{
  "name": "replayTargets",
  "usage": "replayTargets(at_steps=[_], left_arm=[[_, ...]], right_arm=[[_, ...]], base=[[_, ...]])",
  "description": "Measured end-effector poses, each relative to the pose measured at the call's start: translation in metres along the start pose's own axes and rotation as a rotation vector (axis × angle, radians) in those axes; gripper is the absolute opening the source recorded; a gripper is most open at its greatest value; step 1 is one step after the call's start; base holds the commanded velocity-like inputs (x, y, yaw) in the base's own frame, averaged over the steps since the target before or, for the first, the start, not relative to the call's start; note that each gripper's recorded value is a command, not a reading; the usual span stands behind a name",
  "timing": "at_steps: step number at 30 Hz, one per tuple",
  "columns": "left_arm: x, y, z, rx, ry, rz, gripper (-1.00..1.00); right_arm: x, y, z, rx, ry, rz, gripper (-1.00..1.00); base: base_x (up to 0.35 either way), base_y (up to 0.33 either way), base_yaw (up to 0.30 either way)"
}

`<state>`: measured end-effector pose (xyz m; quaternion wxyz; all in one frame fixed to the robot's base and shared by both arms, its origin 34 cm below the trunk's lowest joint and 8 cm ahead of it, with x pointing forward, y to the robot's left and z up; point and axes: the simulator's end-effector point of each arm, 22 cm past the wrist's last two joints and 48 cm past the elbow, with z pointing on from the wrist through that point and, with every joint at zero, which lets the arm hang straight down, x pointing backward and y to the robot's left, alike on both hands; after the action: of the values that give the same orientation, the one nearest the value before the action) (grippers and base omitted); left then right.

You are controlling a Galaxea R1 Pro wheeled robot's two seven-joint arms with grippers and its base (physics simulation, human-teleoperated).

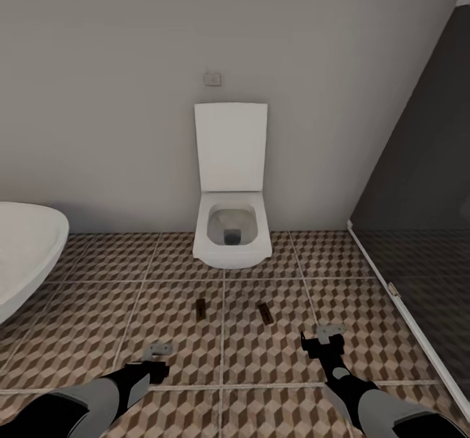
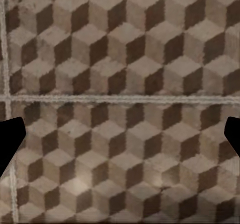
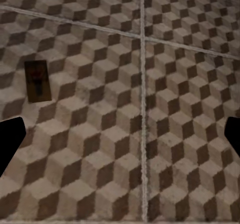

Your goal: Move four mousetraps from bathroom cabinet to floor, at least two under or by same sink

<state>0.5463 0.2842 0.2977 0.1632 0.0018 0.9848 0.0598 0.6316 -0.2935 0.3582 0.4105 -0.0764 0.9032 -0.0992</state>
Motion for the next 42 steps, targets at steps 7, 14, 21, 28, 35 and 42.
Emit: replayTargets(at_steps=[7, 14, 21, 28, 35, 42], left_arm=[[0.008, 0.017, -0.014, -0.019, 0.011, -0.001, 1.0], [0.019, 0.031, -0.028, -0.035, 0.014, -0.001, 1.0], [0.034, 0.044, -0.043, -0.049, 0.032, -0.001, 1.0], [0.045, 0.047, -0.058, -0.051, 0.036, 0.001, 1.0], [0.044, 0.046, -0.073, -0.047, 0.028, -0.001, 1.0], [0.034, 0.037, -0.088, -0.035, 0.017, -0.011, 1.0]], right_arm=[[-0.009, -0.002, -0.016, -0.005, -0.034, 0.009, 1.0], [-0.017, -0.005, -0.03, -0.006, -0.039, 0.01, 1.0], [-0.026, -0.007, -0.043, -0.012, -0.048, 0.012, 1.0], [-0.043, -0.01, -0.055, -0.013, -0.078, 0.017, 1.0], [-0.054, -0.014, -0.067, -0.013, -0.085, 0.018, 1.0], [-0.07, -0.018, -0.076, -0.012, -0.095, 0.02, 1.0]], base=[[0.0, 0.0, 0.0], [0.0, 0.0, 0.0], [0.0, 0.0, 0.0], [0.0, 0.0, 0.0], [0.0, 0.0, 0.0], [0.0, 0.0, 0.0]])
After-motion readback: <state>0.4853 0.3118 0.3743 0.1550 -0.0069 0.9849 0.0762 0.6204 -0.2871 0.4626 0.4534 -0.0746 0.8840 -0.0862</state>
